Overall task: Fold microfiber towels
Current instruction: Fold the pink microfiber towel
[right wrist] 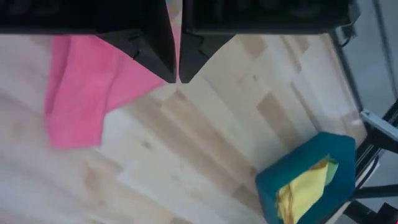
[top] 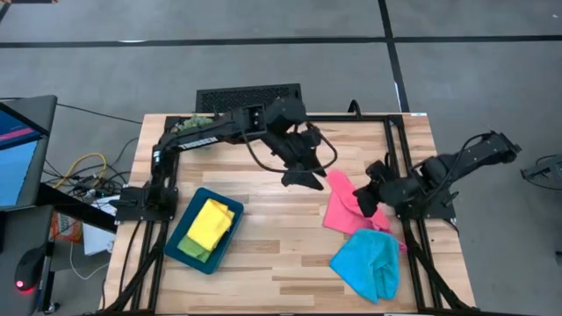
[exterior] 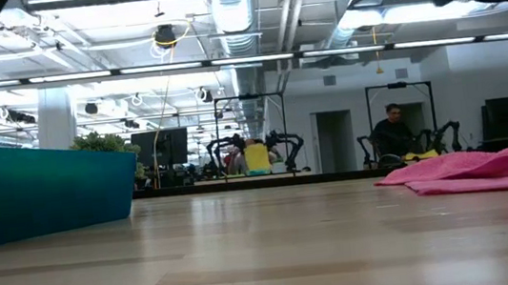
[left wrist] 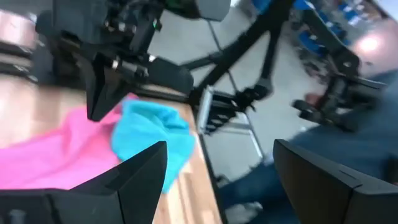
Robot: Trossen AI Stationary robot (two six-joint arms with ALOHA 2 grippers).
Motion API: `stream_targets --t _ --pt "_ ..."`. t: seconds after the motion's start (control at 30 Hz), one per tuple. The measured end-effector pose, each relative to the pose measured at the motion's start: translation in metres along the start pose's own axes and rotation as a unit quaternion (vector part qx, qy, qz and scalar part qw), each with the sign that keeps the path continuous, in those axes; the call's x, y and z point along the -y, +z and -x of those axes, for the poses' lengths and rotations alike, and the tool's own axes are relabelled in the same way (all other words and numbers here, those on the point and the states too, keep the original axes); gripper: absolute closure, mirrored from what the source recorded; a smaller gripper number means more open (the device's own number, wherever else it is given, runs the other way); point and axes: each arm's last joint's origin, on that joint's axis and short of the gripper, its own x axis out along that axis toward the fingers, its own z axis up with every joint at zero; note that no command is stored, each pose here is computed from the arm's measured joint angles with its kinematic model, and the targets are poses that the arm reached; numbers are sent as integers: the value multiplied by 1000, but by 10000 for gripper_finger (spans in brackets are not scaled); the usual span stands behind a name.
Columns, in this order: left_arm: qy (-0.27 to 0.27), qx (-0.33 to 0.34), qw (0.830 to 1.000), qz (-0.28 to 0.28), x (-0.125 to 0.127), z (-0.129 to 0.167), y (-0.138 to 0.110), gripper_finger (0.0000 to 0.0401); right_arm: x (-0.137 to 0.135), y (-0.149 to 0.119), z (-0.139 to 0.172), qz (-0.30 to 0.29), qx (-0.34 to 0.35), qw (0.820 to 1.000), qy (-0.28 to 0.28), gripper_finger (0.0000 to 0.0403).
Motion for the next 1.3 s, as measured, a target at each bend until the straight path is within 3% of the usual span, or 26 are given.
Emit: stream_targets --t 0.17,0.5,0.63,0.87,1.03,1.3 --pt "52 16 999 3 15 2 -2 116 8 12 0 28 14 999 -4 359" --pt "98 36 994 19 21 0 -2 116 19 26 -5 89 8 996 -20 352" --pt "103 36 994 24 27 -4 -4 116 25 27 -6 98 -6 994 -44 329" --pt "93 18 995 22 50 -21 -15 116 41 23 -12 113 -72 982 -131 269" --pt "108 -5 994 13 54 -4 -19 128 43 24 -27 115 -116 970 -178 232" --pt "148 -26 989 -9 67 39 -23 153 31 10 -59 115 -196 958 -175 204"
